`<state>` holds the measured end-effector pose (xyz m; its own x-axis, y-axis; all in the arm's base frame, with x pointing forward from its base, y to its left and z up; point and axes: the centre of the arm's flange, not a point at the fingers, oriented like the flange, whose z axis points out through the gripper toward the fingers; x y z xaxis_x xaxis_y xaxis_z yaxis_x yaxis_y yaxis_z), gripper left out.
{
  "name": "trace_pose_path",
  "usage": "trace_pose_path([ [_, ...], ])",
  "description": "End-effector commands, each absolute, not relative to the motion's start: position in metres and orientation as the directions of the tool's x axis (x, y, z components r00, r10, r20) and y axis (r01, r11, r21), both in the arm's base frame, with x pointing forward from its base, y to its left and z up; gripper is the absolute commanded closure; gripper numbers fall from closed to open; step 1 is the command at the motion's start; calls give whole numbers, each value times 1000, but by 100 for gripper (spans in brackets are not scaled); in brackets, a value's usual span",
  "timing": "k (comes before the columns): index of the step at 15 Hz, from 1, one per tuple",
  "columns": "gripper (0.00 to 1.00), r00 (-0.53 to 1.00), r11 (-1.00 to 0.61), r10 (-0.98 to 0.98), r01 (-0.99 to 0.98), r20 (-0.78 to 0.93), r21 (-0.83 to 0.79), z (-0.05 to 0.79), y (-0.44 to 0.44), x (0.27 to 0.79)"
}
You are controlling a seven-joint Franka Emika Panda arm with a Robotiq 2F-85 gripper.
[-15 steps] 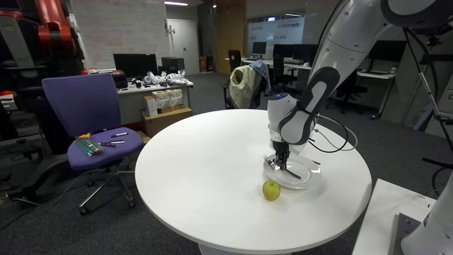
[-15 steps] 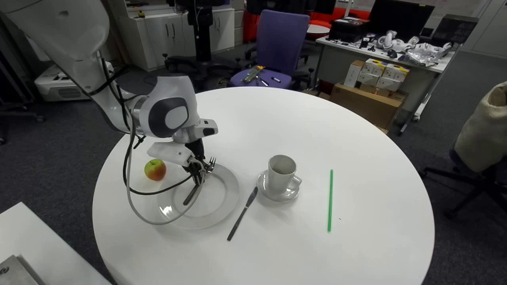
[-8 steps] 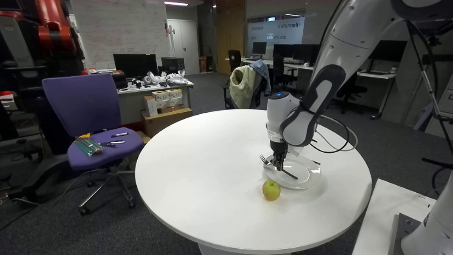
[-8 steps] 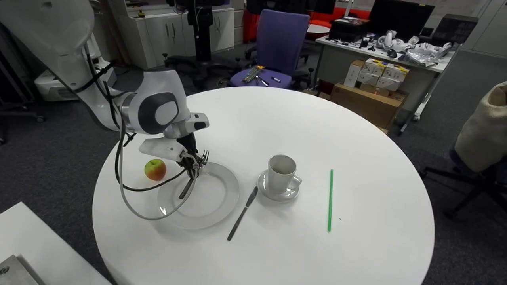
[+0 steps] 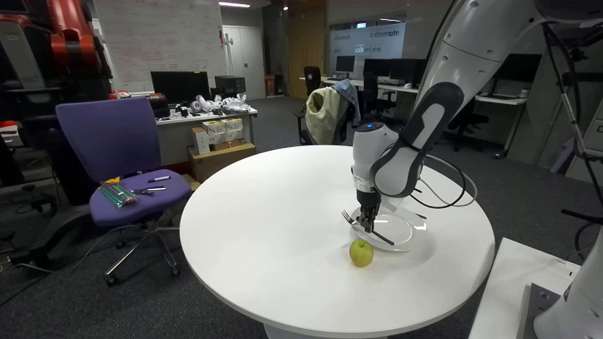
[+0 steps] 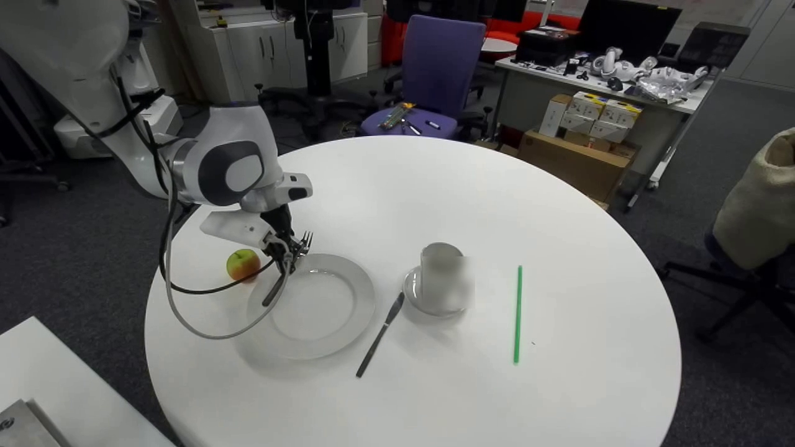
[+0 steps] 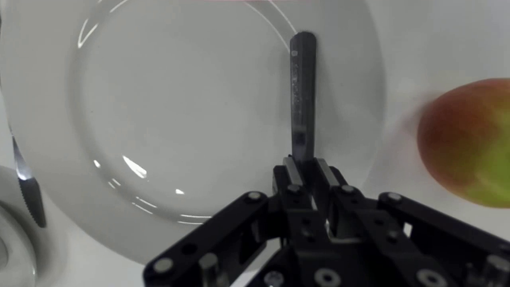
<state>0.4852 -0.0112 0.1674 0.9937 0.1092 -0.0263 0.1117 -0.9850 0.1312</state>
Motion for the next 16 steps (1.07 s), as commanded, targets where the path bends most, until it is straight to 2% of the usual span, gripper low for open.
trace_pose_path([
  [1,97,998,-995,50,54,-46,85,181,5,472],
  [16,97,995,-996,11,19,-104,83,176,15,473],
])
